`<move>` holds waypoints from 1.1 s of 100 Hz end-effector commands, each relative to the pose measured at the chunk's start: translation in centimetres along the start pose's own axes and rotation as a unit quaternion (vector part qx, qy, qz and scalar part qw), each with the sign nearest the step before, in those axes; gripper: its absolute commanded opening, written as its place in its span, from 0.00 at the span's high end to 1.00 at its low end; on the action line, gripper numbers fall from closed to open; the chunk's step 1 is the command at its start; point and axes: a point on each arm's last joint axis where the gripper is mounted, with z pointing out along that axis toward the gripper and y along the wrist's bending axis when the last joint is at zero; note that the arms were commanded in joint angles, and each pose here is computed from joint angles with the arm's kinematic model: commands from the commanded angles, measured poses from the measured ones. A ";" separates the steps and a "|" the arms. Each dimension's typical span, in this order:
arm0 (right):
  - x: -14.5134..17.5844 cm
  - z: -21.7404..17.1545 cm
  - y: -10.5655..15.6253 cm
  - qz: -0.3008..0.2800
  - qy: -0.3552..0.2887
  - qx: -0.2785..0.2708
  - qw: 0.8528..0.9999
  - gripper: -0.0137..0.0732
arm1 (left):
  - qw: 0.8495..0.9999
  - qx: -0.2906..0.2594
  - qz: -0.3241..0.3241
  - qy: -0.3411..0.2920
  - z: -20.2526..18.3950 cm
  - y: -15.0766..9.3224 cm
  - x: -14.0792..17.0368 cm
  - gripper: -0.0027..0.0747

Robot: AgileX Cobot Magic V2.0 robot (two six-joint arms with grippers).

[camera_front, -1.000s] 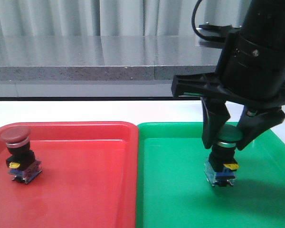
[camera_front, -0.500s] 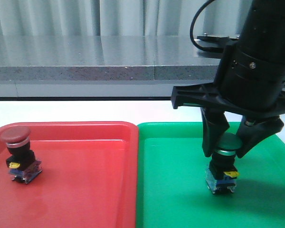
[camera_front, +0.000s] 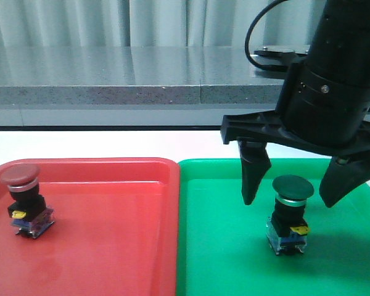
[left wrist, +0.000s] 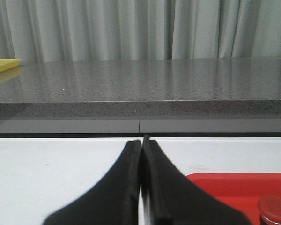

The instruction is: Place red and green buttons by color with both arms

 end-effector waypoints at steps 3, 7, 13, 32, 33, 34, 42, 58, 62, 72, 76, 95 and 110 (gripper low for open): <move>-0.8 -1.5 0.4 -0.004 -0.039 -0.020 0.999 0.09 | 0.999 0.004 -0.005 -0.050 -0.3 0.0 -0.5 0.99; -0.8 -1.8 0.4 -0.006 -0.044 -0.023 0.999 0.09 | 0.999 0.004 -0.005 -0.050 -0.3 0.0 -0.5 0.99; -0.9 -2.6 0.5 -0.017 -0.057 -0.032 0.998 0.09 | 0.999 0.004 -0.005 -0.050 -0.3 0.0 -0.5 0.99; -1.6 -6.0 -0.5 -0.037 -0.105 -0.066 0.992 0.09 | 0.999 0.004 -0.005 -0.050 -0.3 0.0 -0.5 0.99; -1.7 -6.1 -0.6 -0.039 -0.107 -0.065 0.991 0.09 | 0.999 0.004 -0.005 -0.050 -0.3 0.0 -0.5 0.99; -1.7 -6.3 -0.7 -0.038 -0.110 -0.067 0.991 0.09 | 0.999 0.004 -0.005 -0.050 -0.3 0.0 -0.5 0.99; -2.0 -7.5 -1.8 -0.038 -0.126 -0.067 0.989 0.11 | 0.999 0.004 -0.005 -0.050 -0.3 0.0 -0.5 0.99; -2.5 -9.6 -4.6 -0.028 -0.154 -0.050 0.986 0.25 | 0.999 0.004 -0.005 -0.050 -0.3 0.0 -0.5 0.99; -2.6 -10.2 -5.4 -0.023 -0.161 -0.046 0.986 0.30 | 0.999 0.004 -0.005 -0.050 -0.3 0.0 -0.5 0.99; -2.6 -11.4 -7.1 -0.009 -0.177 -0.037 0.984 0.48 | 0.999 0.004 -0.005 -0.050 -0.3 0.0 -0.5 0.99; -2.6 -11.9 -7.8 -0.007 -0.185 -0.031 0.982 0.55 | 0.999 0.004 -0.005 -0.050 -0.3 0.0 -0.5 0.99; -1.8 -13.7 -10.6 0.015 -0.222 -0.005 0.975 0.87 | 0.999 0.004 -0.005 -0.050 -0.3 0.0 -0.5 0.99; -0.6 -14.7 -12.3 0.034 -0.251 0.020 0.967 0.92 | 0.999 0.004 -0.005 -0.050 -0.3 0.0 -0.5 0.99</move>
